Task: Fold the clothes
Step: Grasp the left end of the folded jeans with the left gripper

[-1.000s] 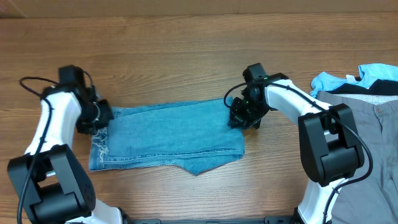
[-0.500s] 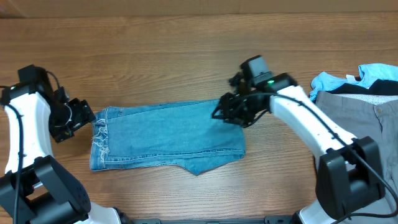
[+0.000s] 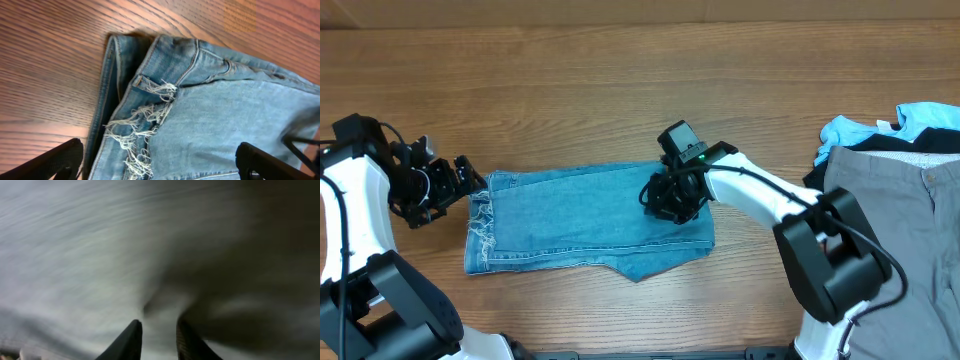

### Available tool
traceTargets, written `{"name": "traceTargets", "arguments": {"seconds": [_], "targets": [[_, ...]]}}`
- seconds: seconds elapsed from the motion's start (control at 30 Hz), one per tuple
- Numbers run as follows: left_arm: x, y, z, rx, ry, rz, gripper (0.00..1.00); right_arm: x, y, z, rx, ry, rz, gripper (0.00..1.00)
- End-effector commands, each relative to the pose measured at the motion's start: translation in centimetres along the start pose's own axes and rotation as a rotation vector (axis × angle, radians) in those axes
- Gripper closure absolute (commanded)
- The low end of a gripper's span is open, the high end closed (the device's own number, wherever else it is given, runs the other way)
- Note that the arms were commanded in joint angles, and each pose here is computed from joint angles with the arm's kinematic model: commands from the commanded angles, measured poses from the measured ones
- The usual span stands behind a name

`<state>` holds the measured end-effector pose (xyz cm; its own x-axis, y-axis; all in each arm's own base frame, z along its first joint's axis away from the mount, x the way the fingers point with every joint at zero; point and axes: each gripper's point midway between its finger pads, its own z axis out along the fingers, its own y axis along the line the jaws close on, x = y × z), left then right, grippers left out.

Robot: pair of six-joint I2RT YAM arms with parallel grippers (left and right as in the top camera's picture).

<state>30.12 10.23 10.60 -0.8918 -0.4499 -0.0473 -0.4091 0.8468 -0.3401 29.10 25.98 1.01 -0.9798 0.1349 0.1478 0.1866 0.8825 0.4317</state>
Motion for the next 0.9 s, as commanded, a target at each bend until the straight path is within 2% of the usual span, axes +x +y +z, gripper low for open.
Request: {"name": "traceTargets", "arguments": {"seconds": [0.0, 0.17, 0.4, 0.67, 0.73, 0.87], "targets": [[0.5, -0.1, 0.7, 0.031, 0.002, 0.027, 0.00, -1.4, -3.3, 0.8, 0.082, -0.027, 0.141, 0.75], [1.6, 0.7, 3.3, 0.034, 0.017, 0.011, 0.00, -3.2, -7.1, -0.2, 0.127, -0.035, 0.260, 0.85], [3.6, 2.3, 6.8, 0.009, 0.031, -0.023, 0.00, -4.2, -9.2, -1.3, 0.130, -0.036, 0.302, 0.85], [5.6, 2.3, 9.3, 0.049, 0.086, -0.040, 0.00, -4.2, -9.1, -1.3, 0.128, -0.038, 0.279, 0.85], [6.6, 2.6, 10.4, 0.050, 0.124, -0.053, 0.04, -4.3, -9.1, -1.3, 0.127, -0.039, 0.279, 0.85], [8.4, 2.7, 13.2, 0.107, 0.205, -0.049, 0.16, -4.3, -9.1, -1.3, 0.127, -0.040, 0.278, 0.84]]}}
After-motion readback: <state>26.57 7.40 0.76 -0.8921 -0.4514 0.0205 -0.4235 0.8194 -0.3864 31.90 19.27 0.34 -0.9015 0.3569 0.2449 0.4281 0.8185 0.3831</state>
